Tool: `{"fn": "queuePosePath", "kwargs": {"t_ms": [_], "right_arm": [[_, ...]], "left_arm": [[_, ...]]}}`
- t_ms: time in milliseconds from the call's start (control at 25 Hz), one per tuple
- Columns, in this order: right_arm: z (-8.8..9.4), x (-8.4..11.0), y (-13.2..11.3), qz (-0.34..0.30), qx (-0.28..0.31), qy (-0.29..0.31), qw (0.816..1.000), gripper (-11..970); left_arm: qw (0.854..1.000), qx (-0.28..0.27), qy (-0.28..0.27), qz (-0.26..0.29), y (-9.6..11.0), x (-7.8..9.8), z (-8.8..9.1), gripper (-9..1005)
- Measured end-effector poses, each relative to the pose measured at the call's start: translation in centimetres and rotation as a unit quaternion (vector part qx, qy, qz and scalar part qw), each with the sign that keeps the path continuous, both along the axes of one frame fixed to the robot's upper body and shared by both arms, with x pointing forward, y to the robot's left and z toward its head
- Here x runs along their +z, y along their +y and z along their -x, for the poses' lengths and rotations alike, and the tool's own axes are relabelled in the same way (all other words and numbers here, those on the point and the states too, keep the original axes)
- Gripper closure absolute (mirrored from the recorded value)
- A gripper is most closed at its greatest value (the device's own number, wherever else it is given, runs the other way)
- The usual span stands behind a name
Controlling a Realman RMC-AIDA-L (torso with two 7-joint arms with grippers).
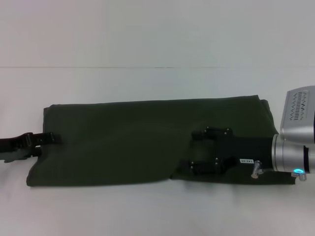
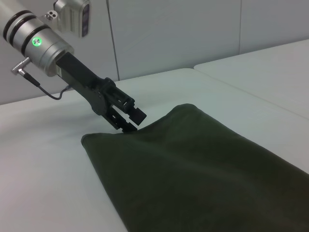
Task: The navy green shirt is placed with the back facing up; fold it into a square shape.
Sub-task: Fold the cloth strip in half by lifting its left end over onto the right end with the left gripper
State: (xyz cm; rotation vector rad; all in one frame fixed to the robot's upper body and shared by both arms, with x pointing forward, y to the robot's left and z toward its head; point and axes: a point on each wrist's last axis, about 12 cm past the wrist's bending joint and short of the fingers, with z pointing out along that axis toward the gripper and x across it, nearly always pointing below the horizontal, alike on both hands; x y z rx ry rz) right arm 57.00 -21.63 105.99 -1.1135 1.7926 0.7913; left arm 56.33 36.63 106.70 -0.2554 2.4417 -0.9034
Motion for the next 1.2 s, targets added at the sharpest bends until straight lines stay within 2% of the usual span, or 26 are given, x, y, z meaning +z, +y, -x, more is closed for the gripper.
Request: {"fn": "queuePosePath", "kwargs": {"t_ms": [640,1200], "right_arm": [[0.1,-0.1,-0.1,0.000,-0.001,0.003,1.000,54],[0.1,-0.1,-0.1,0.000,-0.002,0.003,1.000,58]], "left_arm": [[1.000,0.019,-0.007,-0.013,1.1,0.1,0.1,130],[0.999,0.023,-0.006,-0.022,1.0,-0.4,0.2,131]]}}
